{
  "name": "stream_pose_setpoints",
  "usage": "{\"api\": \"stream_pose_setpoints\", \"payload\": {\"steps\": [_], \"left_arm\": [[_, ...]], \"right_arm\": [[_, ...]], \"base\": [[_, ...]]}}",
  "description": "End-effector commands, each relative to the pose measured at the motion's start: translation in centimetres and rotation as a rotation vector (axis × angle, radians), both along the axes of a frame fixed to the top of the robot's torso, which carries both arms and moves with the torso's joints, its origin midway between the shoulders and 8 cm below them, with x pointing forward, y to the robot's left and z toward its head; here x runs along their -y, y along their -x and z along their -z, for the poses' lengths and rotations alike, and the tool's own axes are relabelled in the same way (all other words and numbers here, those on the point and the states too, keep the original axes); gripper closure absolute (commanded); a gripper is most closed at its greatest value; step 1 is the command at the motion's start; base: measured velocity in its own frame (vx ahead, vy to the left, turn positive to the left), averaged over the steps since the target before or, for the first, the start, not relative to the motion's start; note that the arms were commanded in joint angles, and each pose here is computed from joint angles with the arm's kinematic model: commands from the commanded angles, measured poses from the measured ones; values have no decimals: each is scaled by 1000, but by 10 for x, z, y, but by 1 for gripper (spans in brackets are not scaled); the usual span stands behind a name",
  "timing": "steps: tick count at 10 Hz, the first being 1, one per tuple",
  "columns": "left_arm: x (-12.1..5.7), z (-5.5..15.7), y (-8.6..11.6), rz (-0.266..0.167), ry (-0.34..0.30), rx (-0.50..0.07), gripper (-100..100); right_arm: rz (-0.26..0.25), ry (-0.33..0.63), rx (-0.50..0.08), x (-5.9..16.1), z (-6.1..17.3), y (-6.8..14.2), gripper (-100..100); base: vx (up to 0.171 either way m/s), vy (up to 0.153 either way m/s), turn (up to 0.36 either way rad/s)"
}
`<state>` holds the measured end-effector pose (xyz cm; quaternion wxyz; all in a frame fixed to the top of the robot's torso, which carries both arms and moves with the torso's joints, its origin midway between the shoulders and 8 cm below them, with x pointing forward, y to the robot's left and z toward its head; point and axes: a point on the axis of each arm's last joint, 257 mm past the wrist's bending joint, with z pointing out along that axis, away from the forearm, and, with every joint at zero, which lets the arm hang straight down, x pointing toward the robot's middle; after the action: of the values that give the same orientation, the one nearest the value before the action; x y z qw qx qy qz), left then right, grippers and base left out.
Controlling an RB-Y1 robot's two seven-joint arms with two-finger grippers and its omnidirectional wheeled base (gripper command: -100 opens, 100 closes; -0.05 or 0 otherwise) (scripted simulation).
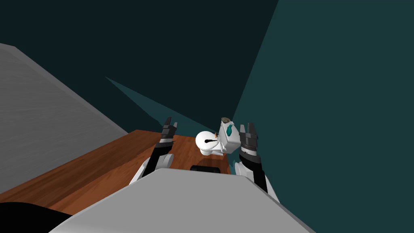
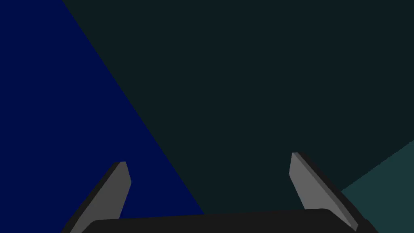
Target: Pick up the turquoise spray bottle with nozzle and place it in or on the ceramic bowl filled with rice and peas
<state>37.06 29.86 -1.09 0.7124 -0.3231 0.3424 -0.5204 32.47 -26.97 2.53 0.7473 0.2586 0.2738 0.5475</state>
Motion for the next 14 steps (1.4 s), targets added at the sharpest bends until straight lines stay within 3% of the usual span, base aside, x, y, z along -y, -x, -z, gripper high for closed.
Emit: {"api": "stream_pose_setpoints", "payload": {"steps": [1, 5, 7, 8, 14], "left_arm": [[0, 0, 0, 0, 0, 0, 0], [0, 0, 0, 0, 0, 0, 0], [0, 0, 0, 0, 0, 0, 0], [0, 0, 0, 0, 0, 0, 0], [0, 0, 0, 0, 0, 0, 0]], "right_arm": [[-16, 42, -24, -4, 5, -2, -100], [-45, 148, -100, -10, 23, -7, -100], [-54, 220, -166, -12, 40, -11, -100], [-59, 229, -168, -13, 40, -11, -100], [-72, 445, -363, -9, 95, -14, -100]], "base": [[0, 0, 0], [5, 14, -7], [5, 12, -14], [5, 12, -7], [7, 22, -23]]}}
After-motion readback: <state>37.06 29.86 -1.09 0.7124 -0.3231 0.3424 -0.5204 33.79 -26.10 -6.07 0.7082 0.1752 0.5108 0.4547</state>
